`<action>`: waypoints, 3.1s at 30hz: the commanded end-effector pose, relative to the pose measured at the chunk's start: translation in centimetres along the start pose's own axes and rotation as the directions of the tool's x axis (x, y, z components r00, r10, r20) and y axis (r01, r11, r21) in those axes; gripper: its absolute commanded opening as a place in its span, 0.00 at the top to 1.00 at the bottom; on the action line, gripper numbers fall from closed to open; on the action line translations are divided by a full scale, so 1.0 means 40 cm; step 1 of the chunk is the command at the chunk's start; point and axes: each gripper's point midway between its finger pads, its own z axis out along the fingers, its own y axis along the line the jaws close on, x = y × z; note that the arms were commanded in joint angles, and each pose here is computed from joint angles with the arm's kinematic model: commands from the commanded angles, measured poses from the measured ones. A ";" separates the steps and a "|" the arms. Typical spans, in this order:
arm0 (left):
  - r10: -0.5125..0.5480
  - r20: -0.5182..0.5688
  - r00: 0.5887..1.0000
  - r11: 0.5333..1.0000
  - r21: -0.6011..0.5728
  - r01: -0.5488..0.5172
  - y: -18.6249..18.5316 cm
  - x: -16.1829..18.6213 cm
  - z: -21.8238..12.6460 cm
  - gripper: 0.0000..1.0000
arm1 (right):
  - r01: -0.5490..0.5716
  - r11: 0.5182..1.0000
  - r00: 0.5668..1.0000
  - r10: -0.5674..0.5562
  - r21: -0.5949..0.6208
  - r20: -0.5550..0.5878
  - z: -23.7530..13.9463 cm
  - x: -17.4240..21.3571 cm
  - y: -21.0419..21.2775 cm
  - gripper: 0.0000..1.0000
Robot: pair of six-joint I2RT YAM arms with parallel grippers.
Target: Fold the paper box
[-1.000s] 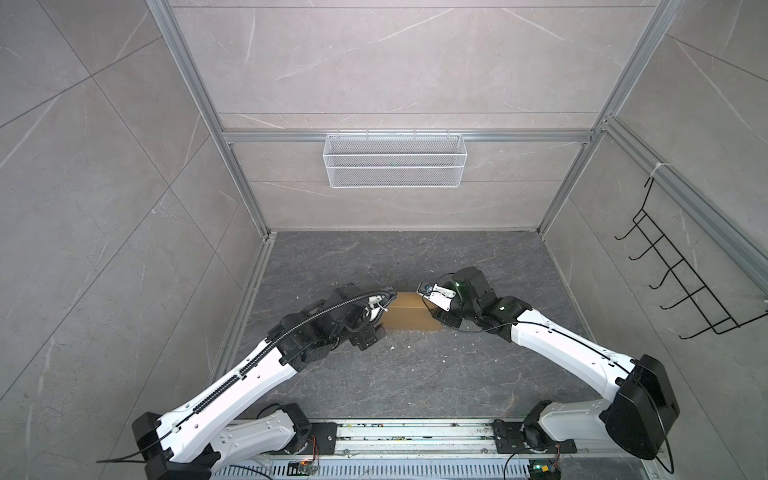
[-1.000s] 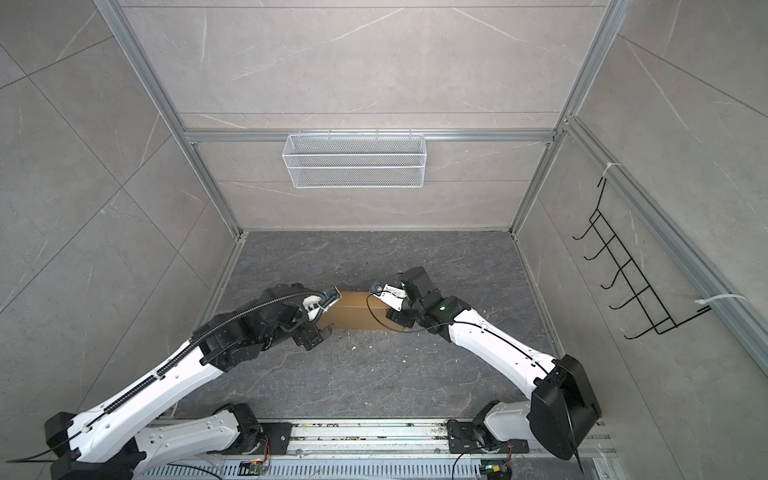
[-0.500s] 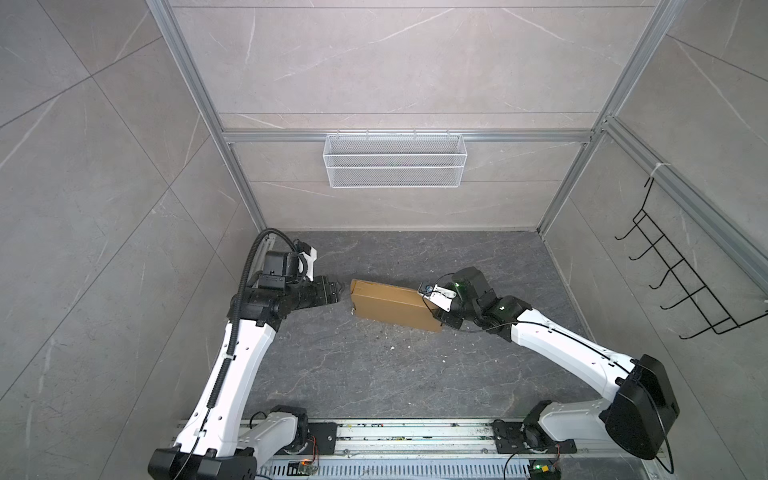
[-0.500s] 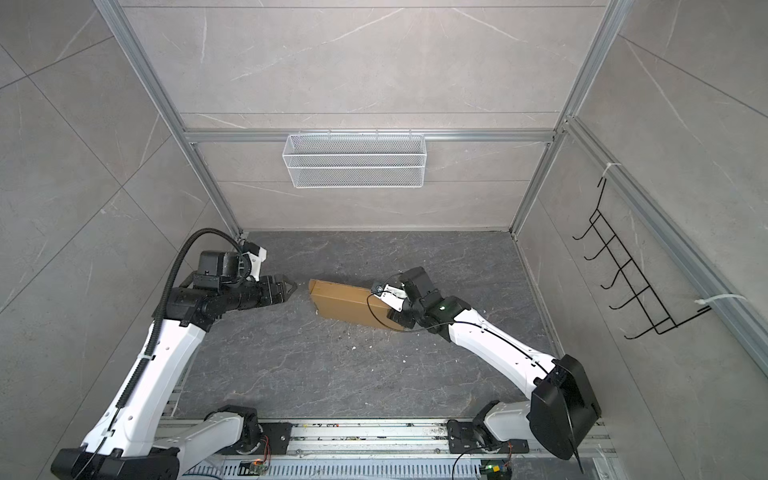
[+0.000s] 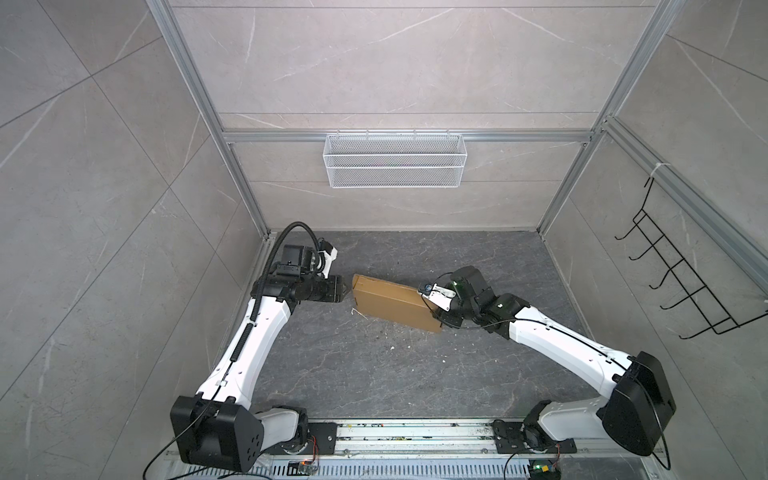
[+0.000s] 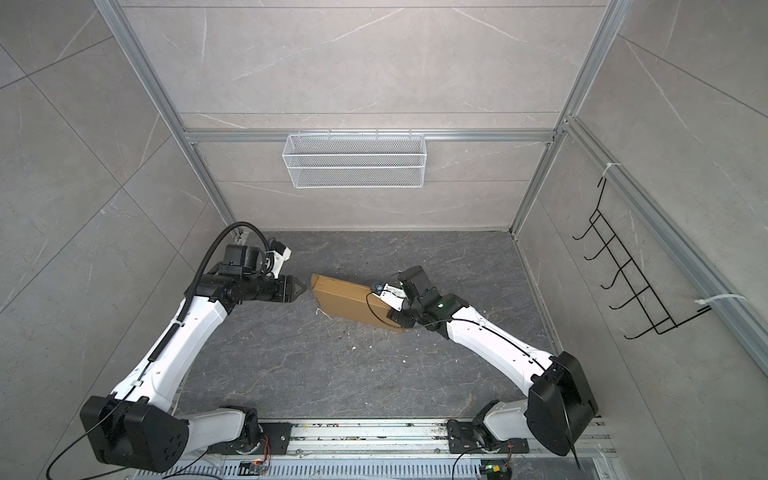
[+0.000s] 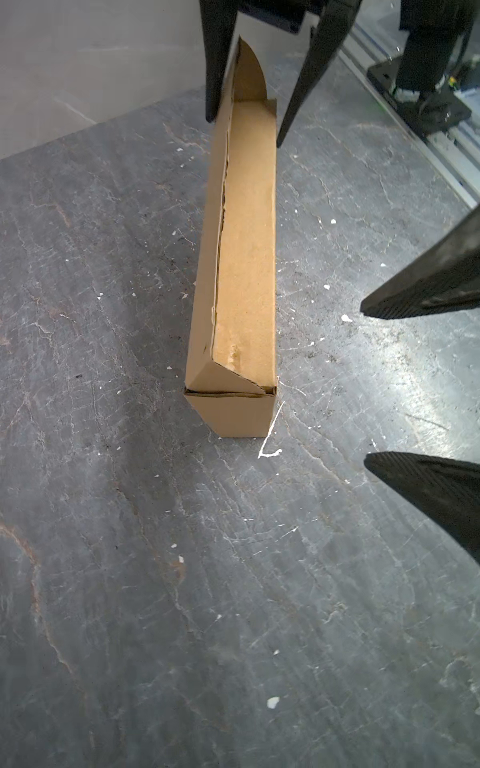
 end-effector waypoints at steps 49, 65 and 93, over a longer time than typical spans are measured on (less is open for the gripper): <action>0.071 -0.072 0.995 0.997 -0.030 -0.074 0.031 -0.142 0.120 0.85 | -0.059 0.997 0.996 0.055 -0.051 -0.066 0.021 0.011 0.001 0.36; 0.058 -0.091 0.994 0.998 -0.015 -0.059 0.039 -0.139 0.158 0.98 | -0.067 0.996 0.996 0.063 -0.058 -0.066 0.025 0.011 0.003 0.37; 0.033 -0.130 0.991 0.997 -0.070 -0.042 0.078 -0.049 0.190 1.00 | -0.092 0.994 0.996 0.091 -0.051 -0.022 0.010 -0.036 -0.015 0.34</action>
